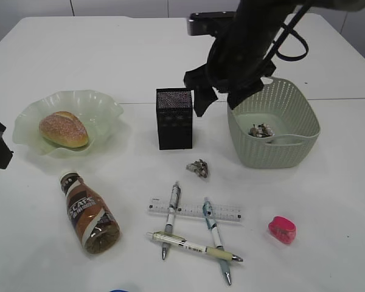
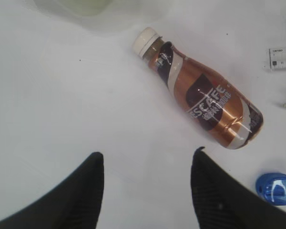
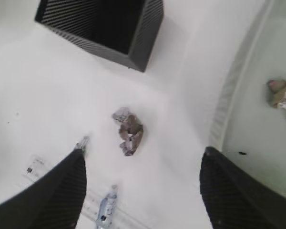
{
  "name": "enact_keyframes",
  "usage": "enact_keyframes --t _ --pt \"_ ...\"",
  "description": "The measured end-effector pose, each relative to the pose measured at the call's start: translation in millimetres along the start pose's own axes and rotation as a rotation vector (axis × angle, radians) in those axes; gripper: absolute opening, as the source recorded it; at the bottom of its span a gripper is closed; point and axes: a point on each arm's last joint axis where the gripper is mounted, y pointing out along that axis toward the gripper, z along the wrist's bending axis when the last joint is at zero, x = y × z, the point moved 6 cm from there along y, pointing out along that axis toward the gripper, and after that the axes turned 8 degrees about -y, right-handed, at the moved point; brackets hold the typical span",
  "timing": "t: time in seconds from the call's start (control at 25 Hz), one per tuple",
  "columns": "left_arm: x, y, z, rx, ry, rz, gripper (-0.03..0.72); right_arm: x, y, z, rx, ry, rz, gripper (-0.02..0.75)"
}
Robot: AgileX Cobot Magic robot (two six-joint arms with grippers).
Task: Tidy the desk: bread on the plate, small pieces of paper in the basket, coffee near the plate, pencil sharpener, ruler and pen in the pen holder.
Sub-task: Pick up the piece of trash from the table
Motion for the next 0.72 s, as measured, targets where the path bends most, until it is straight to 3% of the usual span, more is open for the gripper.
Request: enact_keyframes --t 0.16,0.4,0.72 --pt "0.1 0.0 0.3 0.002 0.001 0.000 0.423 -7.3 7.5 19.0 0.018 -0.058 0.035 0.543" --pt "-0.3 0.0 0.3 0.002 0.001 0.002 0.423 -41.7 41.3 21.7 0.028 -0.076 0.130 0.543" --pt "-0.3 0.0 0.3 0.002 0.002 0.002 0.423 -53.3 72.4 28.8 0.075 -0.052 0.042 0.543"
